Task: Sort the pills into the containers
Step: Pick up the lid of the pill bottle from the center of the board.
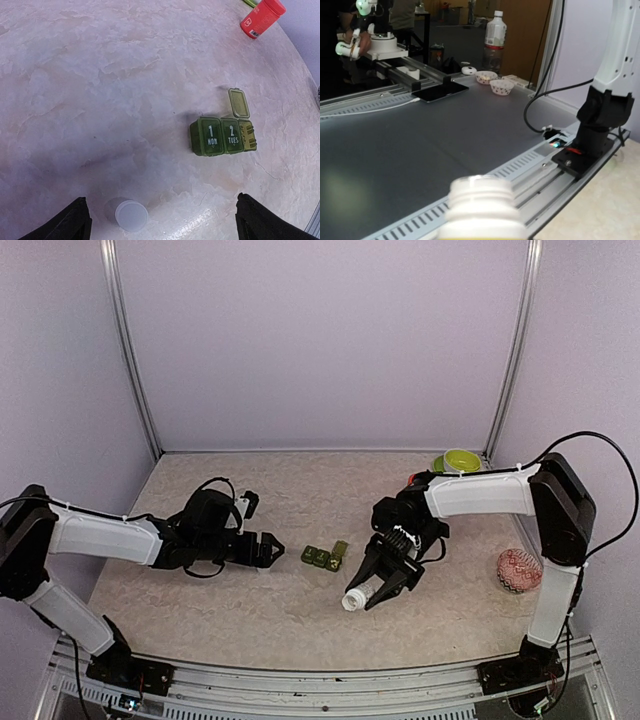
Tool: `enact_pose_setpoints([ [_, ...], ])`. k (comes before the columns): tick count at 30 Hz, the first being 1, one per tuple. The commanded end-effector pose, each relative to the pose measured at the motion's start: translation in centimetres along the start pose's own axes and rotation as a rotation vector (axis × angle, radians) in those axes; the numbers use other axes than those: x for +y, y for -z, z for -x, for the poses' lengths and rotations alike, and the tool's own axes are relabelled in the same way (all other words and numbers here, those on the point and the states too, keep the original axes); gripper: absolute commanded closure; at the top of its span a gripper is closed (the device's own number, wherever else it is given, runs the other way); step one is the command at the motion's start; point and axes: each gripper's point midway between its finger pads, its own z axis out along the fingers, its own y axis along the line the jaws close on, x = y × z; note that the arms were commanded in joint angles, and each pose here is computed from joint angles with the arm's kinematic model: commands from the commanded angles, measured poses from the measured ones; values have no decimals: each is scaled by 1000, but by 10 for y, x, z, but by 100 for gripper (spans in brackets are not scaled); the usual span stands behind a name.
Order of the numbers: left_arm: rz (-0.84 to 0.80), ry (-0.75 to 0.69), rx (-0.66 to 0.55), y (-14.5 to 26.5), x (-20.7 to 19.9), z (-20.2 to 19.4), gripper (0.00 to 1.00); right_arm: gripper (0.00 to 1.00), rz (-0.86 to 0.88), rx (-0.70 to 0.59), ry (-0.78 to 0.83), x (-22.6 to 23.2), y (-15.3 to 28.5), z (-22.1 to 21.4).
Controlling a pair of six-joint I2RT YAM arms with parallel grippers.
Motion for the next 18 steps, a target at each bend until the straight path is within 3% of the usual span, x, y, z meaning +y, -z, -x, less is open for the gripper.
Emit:
enact_pose_setpoints([
  [1,41,-8,11,2,11,-4,2,77,-40,-79,-86,-7,2,21],
  [18,15,-2,49,-7,9,-9,2,71,-11,-47,-50,32,-1,45],
])
